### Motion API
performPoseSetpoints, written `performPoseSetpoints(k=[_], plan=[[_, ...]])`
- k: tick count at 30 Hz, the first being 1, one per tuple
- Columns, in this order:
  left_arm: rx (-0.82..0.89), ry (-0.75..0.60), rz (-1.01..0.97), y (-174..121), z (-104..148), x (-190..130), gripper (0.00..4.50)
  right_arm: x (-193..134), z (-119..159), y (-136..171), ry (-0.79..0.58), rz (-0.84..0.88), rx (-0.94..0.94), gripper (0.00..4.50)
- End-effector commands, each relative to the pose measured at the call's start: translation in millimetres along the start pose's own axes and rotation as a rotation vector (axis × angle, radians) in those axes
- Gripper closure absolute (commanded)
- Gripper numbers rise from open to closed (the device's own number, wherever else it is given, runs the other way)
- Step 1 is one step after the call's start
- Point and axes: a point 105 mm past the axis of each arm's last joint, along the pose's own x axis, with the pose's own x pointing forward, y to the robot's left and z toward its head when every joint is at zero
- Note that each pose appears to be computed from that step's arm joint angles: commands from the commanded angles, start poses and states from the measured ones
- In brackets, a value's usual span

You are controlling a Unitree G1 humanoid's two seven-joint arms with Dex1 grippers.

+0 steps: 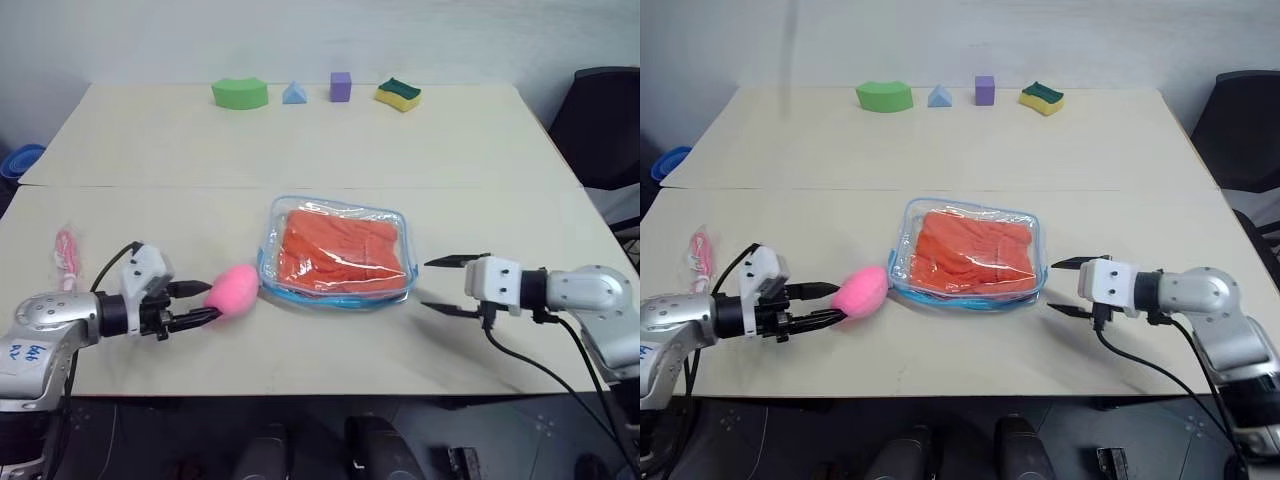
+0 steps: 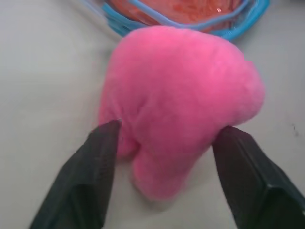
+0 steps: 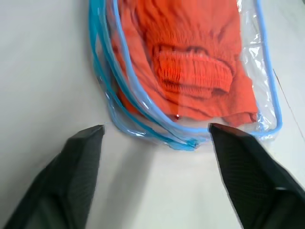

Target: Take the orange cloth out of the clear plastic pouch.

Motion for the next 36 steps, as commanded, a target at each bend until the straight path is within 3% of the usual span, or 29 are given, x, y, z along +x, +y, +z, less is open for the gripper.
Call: performPoseSetpoints(k=[1, 4, 8, 13, 17, 22, 25, 33, 36], plan=[[0.005, -0.074, -0.018, 4.8, 39.3, -38.3, 1.19, -19.5, 34.4, 14.2, -0.070, 0.051, 0.124, 0.02], [0.087, -0.106, -0.075, 4.1, 76.6, -38.4, 1.19, -23.8, 52.1, 32.6, -0.107, 0.114, 0.241, 0.02], [0.358, -0.048, -0.169, -11.9, 106.7, 11.7, 1.19, -22.2, 67.5, 46.3, -0.128, 0.163, 0.331, 0.02], [0.724, 0.096, -0.356, -39.9, 89.1, 67.1, 1.19, -17.6, 73.4, 52.8, -0.131, 0.154, 0.366, 0.02], [0.910, 0.168, -0.398, -36.2, 72.1, 91.7, 1.19, -14.4, 72.7, 55.7, -0.121, 0.128, 0.378, 0.02], [0.961, 0.155, -0.404, -28.0, 64.9, 111.0, 1.19, -11.0, 72.9, 55.5, -0.129, 0.082, 0.384, 0.02], [0.969, 0.115, -0.369, -24.2, 68.5, 118.3, 1.79, -8.9, 73.3, 58.5, -0.130, 0.074, 0.389, 0.00], [0.977, 0.085, -0.328, -21.3, 73.6, 124.3, 4.29, -8.5, 73.2, 59.2, -0.138, 0.054, 0.409, 0.00], [0.921, 0.062, -0.349, -24.2, 74.3, 124.2, 4.48, -8.3, 71.0, 56.8, -0.128, 0.044, 0.401, 0.00]])
